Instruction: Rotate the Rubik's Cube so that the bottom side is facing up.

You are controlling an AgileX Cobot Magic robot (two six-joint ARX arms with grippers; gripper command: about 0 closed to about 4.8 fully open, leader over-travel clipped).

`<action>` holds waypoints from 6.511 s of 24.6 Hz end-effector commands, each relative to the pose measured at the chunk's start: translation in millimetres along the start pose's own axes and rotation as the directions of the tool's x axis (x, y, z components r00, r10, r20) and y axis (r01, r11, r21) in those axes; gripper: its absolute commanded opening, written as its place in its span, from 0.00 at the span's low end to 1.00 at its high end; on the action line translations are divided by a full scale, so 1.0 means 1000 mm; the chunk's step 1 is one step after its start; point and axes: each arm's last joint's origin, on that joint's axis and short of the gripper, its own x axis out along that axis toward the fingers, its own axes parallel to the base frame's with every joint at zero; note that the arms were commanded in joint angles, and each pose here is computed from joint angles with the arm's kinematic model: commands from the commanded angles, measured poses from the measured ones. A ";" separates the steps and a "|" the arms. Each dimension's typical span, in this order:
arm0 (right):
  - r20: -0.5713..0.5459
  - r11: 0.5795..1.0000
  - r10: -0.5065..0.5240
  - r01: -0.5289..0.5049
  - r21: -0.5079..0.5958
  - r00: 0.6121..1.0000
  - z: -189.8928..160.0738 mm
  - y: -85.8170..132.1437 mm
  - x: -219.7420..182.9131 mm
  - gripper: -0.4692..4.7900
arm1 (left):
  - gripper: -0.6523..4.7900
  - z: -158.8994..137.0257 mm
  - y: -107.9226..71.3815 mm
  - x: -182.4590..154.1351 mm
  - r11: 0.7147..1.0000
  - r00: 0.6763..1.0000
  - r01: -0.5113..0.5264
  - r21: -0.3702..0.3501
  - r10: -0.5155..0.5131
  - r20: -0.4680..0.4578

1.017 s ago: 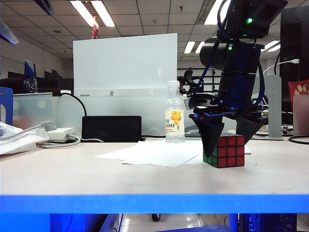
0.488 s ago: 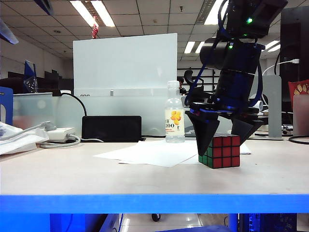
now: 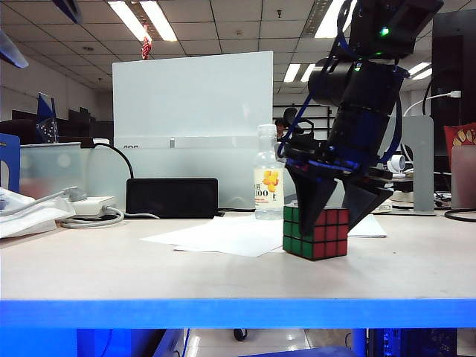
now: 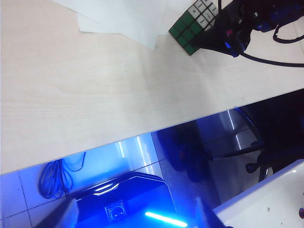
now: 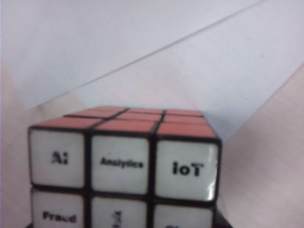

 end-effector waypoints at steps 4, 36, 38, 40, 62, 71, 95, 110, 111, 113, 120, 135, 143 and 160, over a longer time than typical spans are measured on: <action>0.060 0.985 0.168 -0.170 0.027 0.984 0.005 0.006 -0.003 0.73 | 0.72 0.001 0.000 -0.001 1.000 1.000 0.001 0.006 -0.001 0.012; 0.149 0.975 0.181 -0.196 0.100 0.972 0.009 -0.014 -0.011 1.00 | 0.72 -0.002 0.001 -0.001 1.000 1.000 -0.021 0.000 0.021 -0.015; 0.141 0.977 0.189 -0.200 0.074 0.972 0.009 -0.010 -0.010 1.00 | 0.72 -0.002 0.001 -0.001 1.000 1.000 -0.024 0.000 0.024 -0.016; 0.127 0.980 0.183 -0.191 0.052 0.975 0.009 -0.005 -0.008 1.00 | 0.72 -0.002 0.001 -0.001 1.000 1.000 -0.024 0.000 0.024 -0.015; 0.122 0.992 0.125 -0.125 -0.010 0.985 0.011 0.006 -0.005 0.61 | 0.72 -0.002 0.001 -0.001 1.000 0.999 -0.031 0.000 0.031 -0.013; 0.148 0.936 0.337 -0.347 0.051 0.930 0.013 0.010 -0.005 0.60 | 0.72 -0.002 0.001 -0.001 1.000 0.999 -0.031 0.000 0.031 -0.013; 0.228 0.682 0.612 -0.651 0.332 0.757 0.011 -0.033 0.022 0.62 | 0.72 -0.003 0.002 -0.001 0.999 0.999 -0.037 -0.002 0.036 -0.028; 0.224 0.873 0.326 -0.384 0.301 0.918 0.013 -0.042 0.025 0.95 | 0.72 -0.004 0.002 -0.001 0.999 0.999 -0.039 -0.004 0.039 -0.035; 0.224 0.893 0.302 -0.357 0.273 0.927 0.014 -0.042 0.024 1.00 | 0.72 -0.004 0.002 -0.001 0.999 0.998 -0.041 -0.004 0.041 -0.038; 0.222 0.933 0.242 -0.290 0.215 0.944 0.018 -0.044 0.021 1.00 | 0.72 -0.005 0.003 -0.001 0.999 0.998 -0.043 -0.005 0.042 -0.042; 0.308 0.971 0.139 -0.191 0.145 0.941 0.045 -0.046 -0.007 1.00 | 0.75 -0.005 0.003 -0.001 0.998 0.998 -0.043 0.046 0.045 -0.043; 0.648 0.996 -0.043 -0.016 0.084 0.760 0.060 -0.019 -0.144 0.83 | 0.75 0.018 -0.002 -0.003 0.980 0.959 -0.161 0.119 0.126 0.254; 0.807 0.998 -0.056 0.047 0.035 0.589 0.031 0.010 -0.232 0.31 | 0.26 0.050 -0.010 -0.018 0.935 0.757 -0.330 0.134 0.177 0.629; 0.928 0.927 -0.261 0.336 0.165 0.266 -0.115 0.065 -0.363 0.08 | 0.11 0.035 0.029 -0.132 0.789 0.165 -0.545 -0.283 0.432 0.887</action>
